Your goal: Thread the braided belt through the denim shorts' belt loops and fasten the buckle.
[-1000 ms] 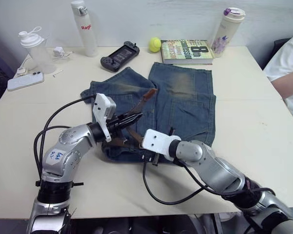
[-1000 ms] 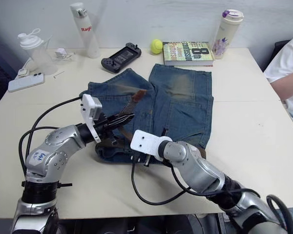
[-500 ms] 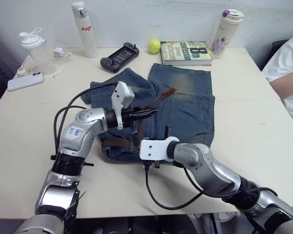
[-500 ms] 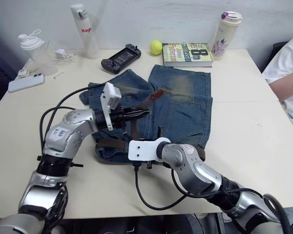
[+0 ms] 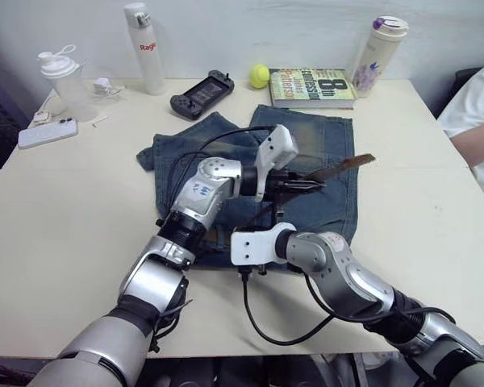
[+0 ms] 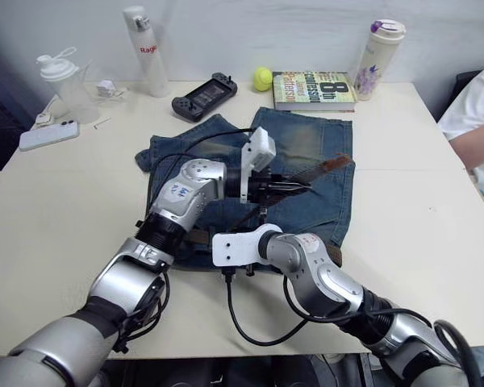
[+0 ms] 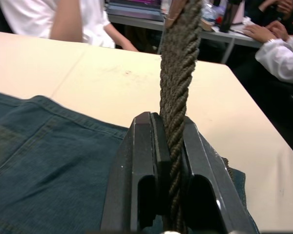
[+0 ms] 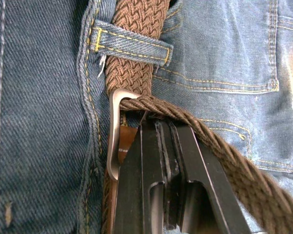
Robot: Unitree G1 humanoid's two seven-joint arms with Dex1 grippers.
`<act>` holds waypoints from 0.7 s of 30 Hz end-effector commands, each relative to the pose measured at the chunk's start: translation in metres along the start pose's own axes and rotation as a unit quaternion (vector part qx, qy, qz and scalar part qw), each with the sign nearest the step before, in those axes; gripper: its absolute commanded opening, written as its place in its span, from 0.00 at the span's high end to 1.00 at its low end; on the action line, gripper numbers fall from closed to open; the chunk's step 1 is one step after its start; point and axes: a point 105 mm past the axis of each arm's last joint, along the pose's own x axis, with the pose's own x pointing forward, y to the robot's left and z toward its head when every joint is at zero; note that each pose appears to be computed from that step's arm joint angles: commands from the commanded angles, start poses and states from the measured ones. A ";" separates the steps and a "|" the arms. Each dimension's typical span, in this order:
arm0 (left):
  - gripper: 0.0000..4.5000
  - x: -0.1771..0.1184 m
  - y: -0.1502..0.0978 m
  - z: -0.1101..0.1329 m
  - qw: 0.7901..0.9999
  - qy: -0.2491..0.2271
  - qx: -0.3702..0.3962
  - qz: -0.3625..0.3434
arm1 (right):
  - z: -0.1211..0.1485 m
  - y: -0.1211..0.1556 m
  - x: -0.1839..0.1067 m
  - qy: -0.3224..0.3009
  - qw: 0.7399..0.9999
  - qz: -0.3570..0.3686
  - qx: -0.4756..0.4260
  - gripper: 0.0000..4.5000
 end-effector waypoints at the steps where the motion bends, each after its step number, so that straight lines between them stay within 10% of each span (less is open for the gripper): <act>1: 1.00 0.037 -0.027 0.072 0.989 -0.084 0.101 -0.074 | -0.007 0.065 0.015 0.008 0.989 0.143 0.026 1.00; 21: 1.00 0.061 -0.044 0.077 0.982 -0.097 0.110 -0.121 | -0.003 0.063 0.020 -0.006 0.990 0.142 0.009 1.00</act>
